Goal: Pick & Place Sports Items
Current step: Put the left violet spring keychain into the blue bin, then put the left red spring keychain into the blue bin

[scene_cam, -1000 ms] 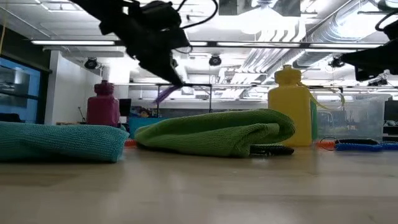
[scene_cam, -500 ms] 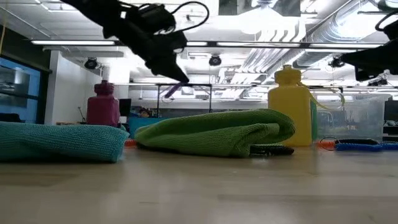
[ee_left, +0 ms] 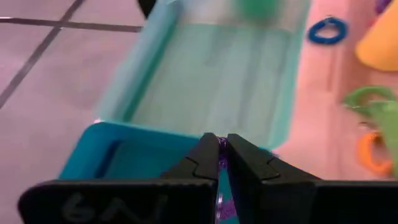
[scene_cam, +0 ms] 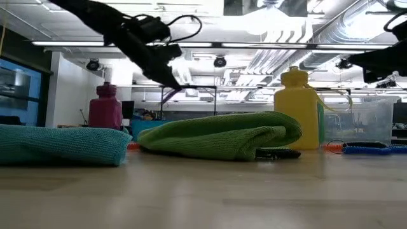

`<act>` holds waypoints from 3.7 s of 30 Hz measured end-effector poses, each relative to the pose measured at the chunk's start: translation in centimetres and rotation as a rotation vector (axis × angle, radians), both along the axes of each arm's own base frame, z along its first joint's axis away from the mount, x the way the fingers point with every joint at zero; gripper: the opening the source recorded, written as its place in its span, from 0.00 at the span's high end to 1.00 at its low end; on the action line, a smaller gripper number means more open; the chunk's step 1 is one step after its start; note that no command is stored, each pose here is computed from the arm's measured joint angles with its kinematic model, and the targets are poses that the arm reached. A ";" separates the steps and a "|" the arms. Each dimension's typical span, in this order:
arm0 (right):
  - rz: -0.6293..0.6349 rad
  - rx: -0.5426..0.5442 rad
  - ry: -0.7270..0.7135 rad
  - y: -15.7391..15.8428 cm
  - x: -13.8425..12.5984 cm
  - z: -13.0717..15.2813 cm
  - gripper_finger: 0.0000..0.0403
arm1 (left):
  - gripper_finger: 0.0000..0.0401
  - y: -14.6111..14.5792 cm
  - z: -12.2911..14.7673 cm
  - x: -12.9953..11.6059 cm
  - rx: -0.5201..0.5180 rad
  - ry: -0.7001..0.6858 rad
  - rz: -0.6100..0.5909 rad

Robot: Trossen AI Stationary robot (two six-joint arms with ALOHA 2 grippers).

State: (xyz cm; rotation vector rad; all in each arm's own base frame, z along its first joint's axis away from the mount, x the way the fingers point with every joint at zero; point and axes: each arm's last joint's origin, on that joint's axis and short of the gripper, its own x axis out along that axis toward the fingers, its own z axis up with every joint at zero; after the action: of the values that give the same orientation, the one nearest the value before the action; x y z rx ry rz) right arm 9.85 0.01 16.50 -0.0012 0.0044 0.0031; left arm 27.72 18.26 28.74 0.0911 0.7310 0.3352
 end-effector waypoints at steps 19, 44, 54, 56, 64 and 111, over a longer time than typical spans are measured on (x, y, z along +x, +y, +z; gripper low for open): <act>0.000 0.000 0.000 0.0 0.0 0.0 1.00 | 0.63 1.1 -0.5 -0.5 -0.031 0.005 0.063; 0.000 0.000 0.000 0.0 0.0 0.0 1.00 | 0.54 -3.2 1.0 -0.7 -0.137 0.020 0.029; 0.000 0.000 0.000 0.0 0.0 0.0 1.00 | 0.54 -8.0 1.2 -0.4 -0.322 0.074 0.042; 0.000 0.000 0.000 0.0 0.0 0.0 1.00 | 0.54 -8.7 1.0 -0.4 -0.361 0.092 0.056; 0.000 0.000 0.000 0.0 0.0 0.0 1.00 | 0.54 -11.0 0.4 -0.6 -0.497 0.181 0.136; 0.000 0.000 0.000 0.0 0.0 0.0 1.00 | 0.54 -12.5 -11.2 5.0 -0.572 0.571 0.304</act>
State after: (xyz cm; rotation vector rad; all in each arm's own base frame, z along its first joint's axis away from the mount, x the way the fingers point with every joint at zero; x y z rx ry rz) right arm 9.85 0.01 16.49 -0.0010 0.0048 0.0031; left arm 32.73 5.75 17.50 -0.4895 1.3876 0.3817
